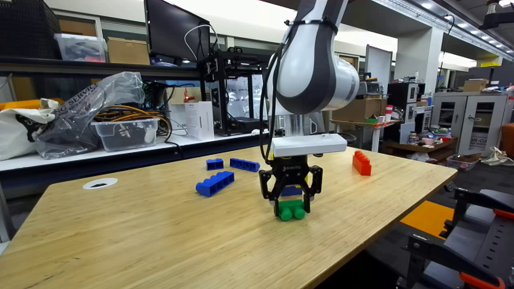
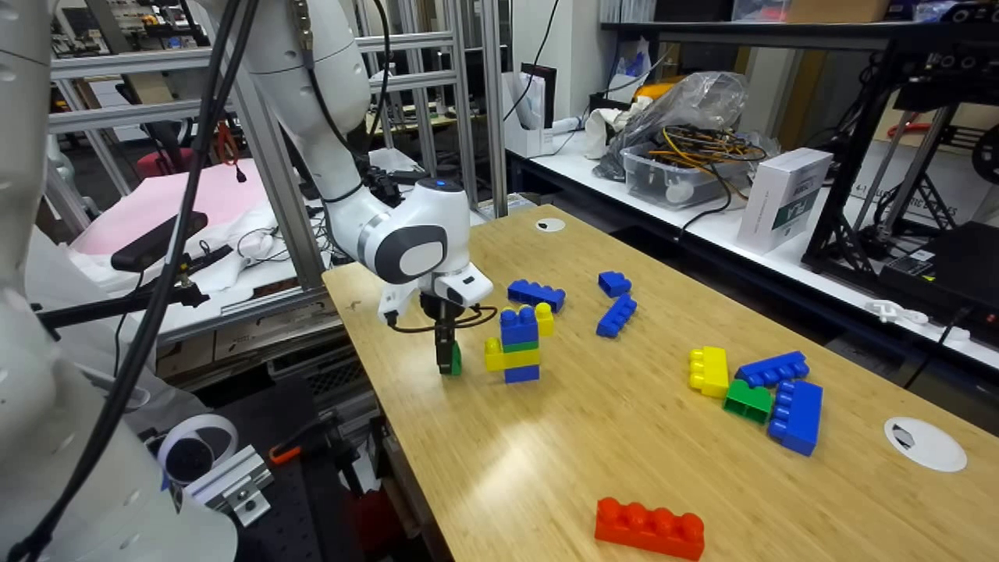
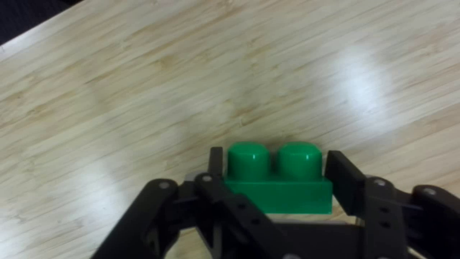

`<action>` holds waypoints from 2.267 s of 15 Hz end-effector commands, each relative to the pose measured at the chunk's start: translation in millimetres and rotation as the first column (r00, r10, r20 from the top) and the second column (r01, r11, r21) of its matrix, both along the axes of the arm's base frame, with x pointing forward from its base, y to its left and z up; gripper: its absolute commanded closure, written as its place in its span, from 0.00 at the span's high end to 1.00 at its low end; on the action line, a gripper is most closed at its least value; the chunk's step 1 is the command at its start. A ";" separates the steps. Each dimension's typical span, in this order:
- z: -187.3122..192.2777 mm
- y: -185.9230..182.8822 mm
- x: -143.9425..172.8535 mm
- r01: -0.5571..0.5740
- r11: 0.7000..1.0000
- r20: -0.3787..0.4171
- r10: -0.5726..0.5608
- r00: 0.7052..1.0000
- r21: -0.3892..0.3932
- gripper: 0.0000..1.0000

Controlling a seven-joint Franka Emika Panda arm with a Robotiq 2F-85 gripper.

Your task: Take the green block on the right then place it at the top of the slack of blocks

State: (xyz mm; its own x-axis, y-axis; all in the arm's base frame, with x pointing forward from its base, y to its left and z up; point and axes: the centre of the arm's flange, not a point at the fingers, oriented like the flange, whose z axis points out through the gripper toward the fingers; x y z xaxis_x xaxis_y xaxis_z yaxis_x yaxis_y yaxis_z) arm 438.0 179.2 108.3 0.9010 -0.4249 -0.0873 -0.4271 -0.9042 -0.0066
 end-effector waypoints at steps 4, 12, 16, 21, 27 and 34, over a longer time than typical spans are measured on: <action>3.0 2.5 -2.3 0.024 0.999 -0.027 -0.025 0.999 -0.033 0.44; 138.0 12.6 0.3 -0.161 0.982 0.011 0.163 0.986 -0.102 0.44; 221.4 31.0 -5.7 -0.350 0.918 -0.078 0.341 0.937 -0.187 0.44; 295.3 40.8 14.8 -0.565 0.802 -0.206 0.529 0.823 -0.196 0.44; 335.5 13.2 104.4 -0.730 0.662 -0.284 0.676 0.680 -0.170 0.44; 296.2 14.0 156.7 -0.882 0.471 -0.445 0.793 0.416 0.015 0.44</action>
